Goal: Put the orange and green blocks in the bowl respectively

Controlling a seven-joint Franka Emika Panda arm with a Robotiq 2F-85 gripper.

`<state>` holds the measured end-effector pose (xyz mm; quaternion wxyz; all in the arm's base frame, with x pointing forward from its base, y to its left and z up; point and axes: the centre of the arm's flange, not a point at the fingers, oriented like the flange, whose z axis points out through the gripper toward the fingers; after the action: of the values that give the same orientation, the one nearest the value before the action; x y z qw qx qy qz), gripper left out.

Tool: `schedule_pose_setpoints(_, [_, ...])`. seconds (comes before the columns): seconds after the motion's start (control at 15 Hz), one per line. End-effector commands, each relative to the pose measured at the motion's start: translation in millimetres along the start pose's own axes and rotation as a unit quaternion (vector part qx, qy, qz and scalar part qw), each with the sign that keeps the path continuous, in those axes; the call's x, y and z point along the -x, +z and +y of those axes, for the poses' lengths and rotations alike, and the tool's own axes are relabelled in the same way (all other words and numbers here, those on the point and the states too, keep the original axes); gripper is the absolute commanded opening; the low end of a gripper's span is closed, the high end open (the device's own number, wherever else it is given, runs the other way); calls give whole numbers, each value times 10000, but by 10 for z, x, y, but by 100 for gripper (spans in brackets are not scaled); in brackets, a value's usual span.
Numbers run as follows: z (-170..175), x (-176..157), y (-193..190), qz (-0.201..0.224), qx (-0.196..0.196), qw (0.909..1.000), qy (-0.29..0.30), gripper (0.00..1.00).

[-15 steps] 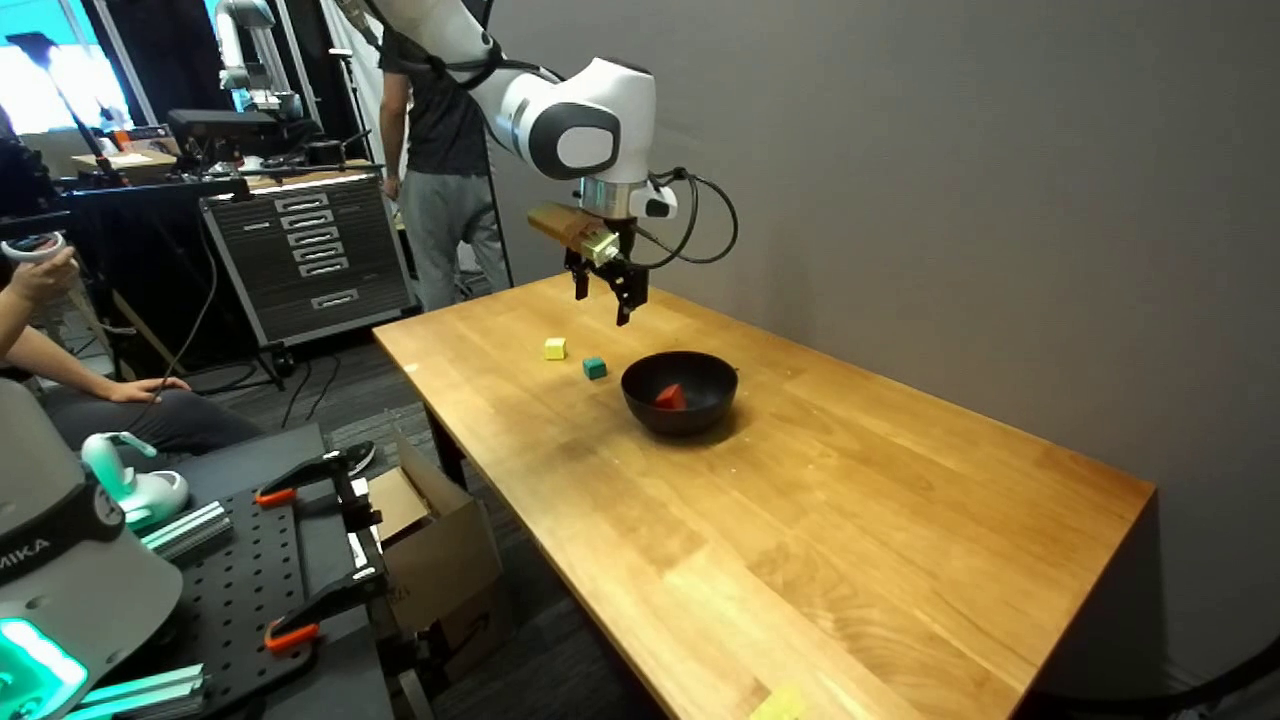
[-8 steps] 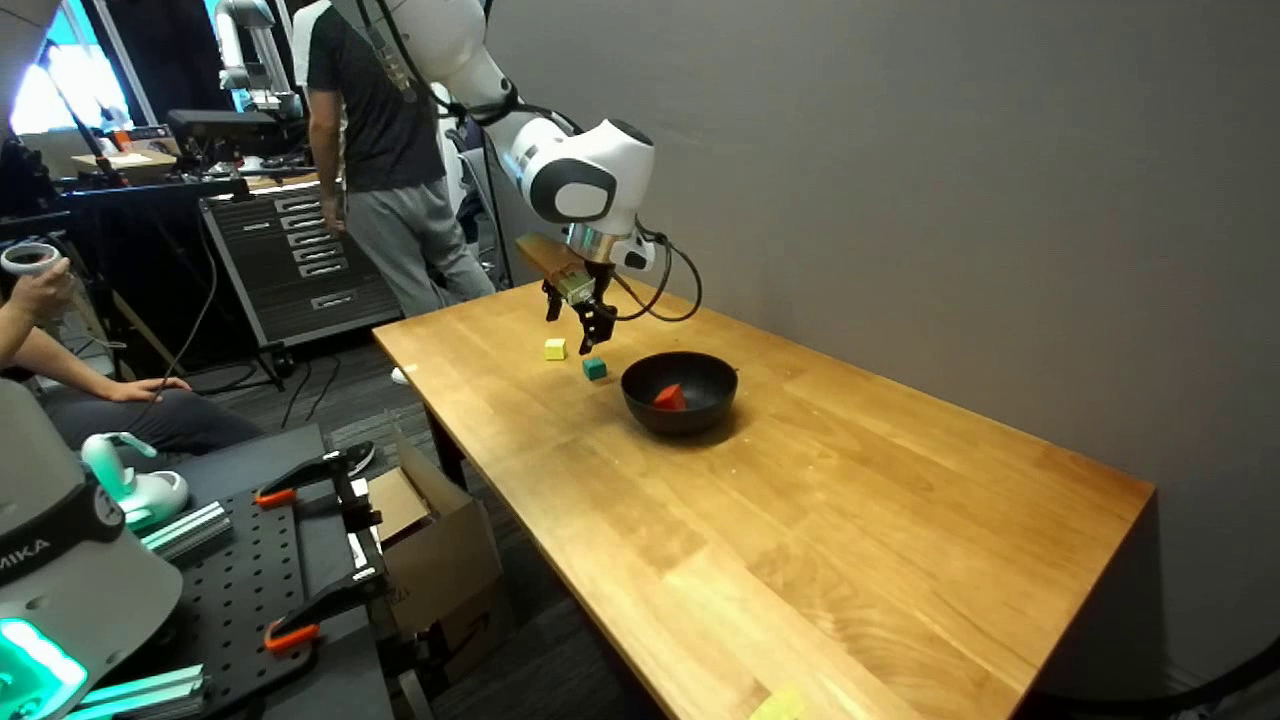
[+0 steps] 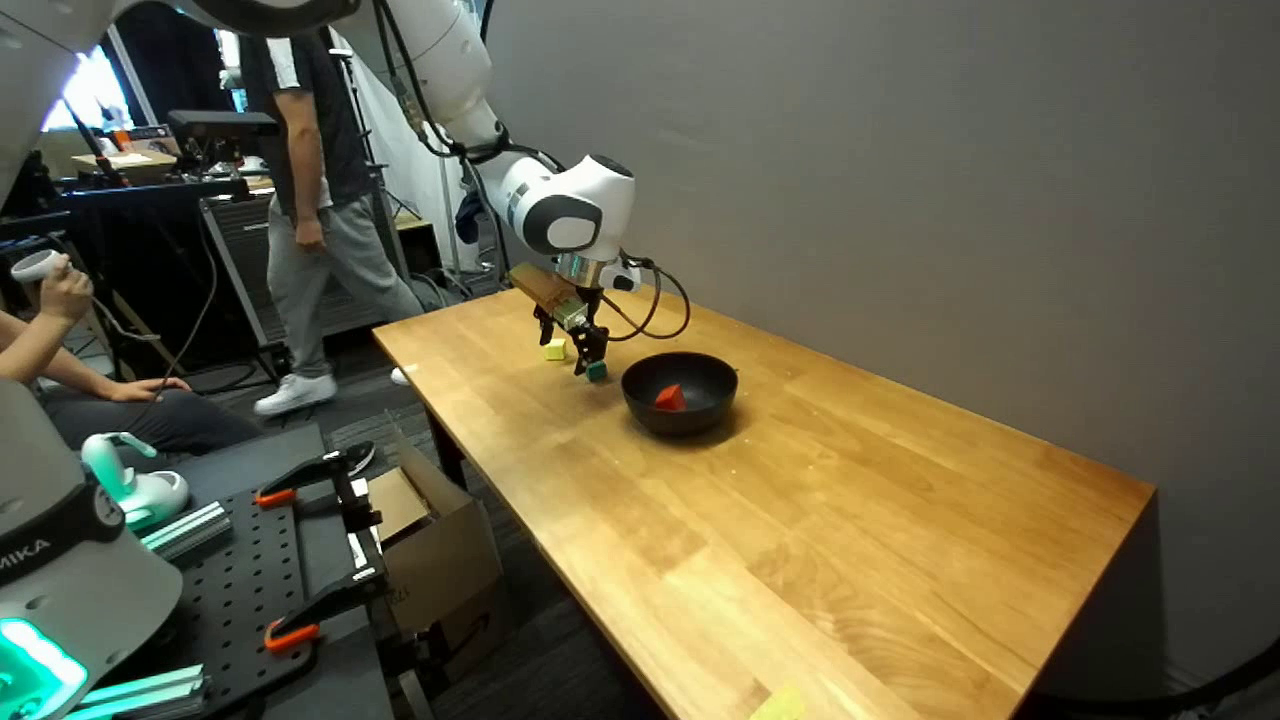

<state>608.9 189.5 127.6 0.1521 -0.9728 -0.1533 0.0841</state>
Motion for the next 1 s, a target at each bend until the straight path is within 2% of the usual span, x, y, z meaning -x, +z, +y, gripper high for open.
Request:
schedule_pose_setpoints(0.0, [49,-185,84,273,540,9973,-424,100])
schedule_pose_setpoints(0.47, [179,-320,157,631,1171,9878,-805,100])
schedule_pose_setpoints(0.67, [145,-360,138,689,1242,9858,-898,100])
schedule_pose_setpoints(0.73, [129,-361,133,676,1261,9849,-972,75])
schedule_pose_setpoints(0.8, [115,-355,124,690,1294,9843,-980,72])
schedule_pose_setpoints(0.93, [105,-327,79,652,1318,9847,-939,56])
